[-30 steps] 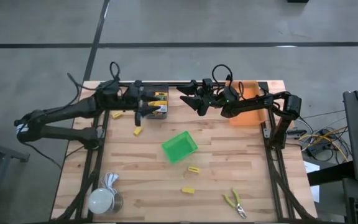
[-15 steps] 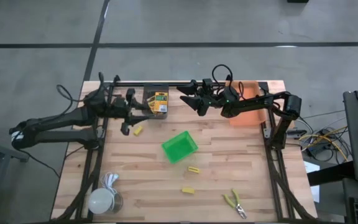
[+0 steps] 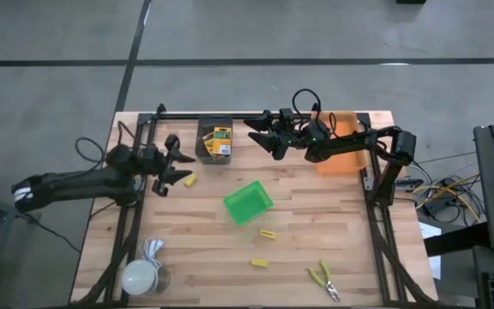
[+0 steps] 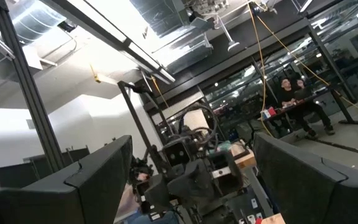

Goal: Pick & Place School Supplies
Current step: Put the yellow eraser into the green bin

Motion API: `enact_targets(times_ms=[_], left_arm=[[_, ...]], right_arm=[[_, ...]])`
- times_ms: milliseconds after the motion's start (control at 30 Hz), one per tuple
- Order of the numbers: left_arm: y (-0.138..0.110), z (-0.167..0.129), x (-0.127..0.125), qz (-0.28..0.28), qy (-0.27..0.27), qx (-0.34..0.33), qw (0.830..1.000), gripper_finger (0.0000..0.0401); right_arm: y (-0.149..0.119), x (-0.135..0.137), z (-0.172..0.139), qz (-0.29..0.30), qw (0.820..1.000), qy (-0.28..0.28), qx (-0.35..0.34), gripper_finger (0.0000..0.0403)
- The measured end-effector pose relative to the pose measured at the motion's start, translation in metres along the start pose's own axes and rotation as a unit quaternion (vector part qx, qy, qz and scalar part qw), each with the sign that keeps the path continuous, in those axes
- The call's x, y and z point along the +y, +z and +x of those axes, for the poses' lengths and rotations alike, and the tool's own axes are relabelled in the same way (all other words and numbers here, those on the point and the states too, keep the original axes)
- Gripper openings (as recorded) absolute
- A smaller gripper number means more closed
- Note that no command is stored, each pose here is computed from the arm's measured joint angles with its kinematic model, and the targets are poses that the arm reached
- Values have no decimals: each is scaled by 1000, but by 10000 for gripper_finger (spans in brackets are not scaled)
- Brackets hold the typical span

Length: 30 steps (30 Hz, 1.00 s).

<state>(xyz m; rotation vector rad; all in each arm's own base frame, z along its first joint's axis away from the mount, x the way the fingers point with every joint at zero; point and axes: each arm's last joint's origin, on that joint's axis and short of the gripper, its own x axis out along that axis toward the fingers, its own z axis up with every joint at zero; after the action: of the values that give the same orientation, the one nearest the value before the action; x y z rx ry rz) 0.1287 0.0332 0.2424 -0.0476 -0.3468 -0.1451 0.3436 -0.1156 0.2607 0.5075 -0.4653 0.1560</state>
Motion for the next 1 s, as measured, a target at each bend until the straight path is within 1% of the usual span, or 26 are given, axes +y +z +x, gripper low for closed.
enact_targets(times_ms=[100,267,333,400,433,533,633,700,767,900,1000], left_arm=[[-4,-3,0,-38,5,0,999,181],[-5,-3,0,-48,9,4,999,181],[-6,-3,1,-64,23,5,998,181],[-6,-3,3,-94,51,9,994,181],[-7,-2,4,-108,66,17,992,181],[-8,1,8,-135,106,70,983,181],[-2,6,9,-152,127,117,973,181],[6,10,9,-148,131,137,971,181],[15,13,9,-128,126,143,973,181],[31,18,8,-92,110,131,981,182],[34,19,7,-87,109,127,982,181]], right_arm=[[0,0,0,0,1000,-1,1,327],[-1,-1,0,3,1000,-6,7,327],[-2,-1,0,4,1000,-7,9,327],[-3,-2,0,6,1000,-11,13,327],[-3,-3,0,7,1000,-13,16,327],[-4,-3,0,9,1000,-16,19,327],[-5,-4,0,12,999,-22,26,327],[-6,-5,0,13,999,-23,28,327],[-7,-5,0,16,999,-28,34,327],[-9,-7,-1,21,998,-38,45,327],[-11,-9,-1,25,997,-46,55,327]])
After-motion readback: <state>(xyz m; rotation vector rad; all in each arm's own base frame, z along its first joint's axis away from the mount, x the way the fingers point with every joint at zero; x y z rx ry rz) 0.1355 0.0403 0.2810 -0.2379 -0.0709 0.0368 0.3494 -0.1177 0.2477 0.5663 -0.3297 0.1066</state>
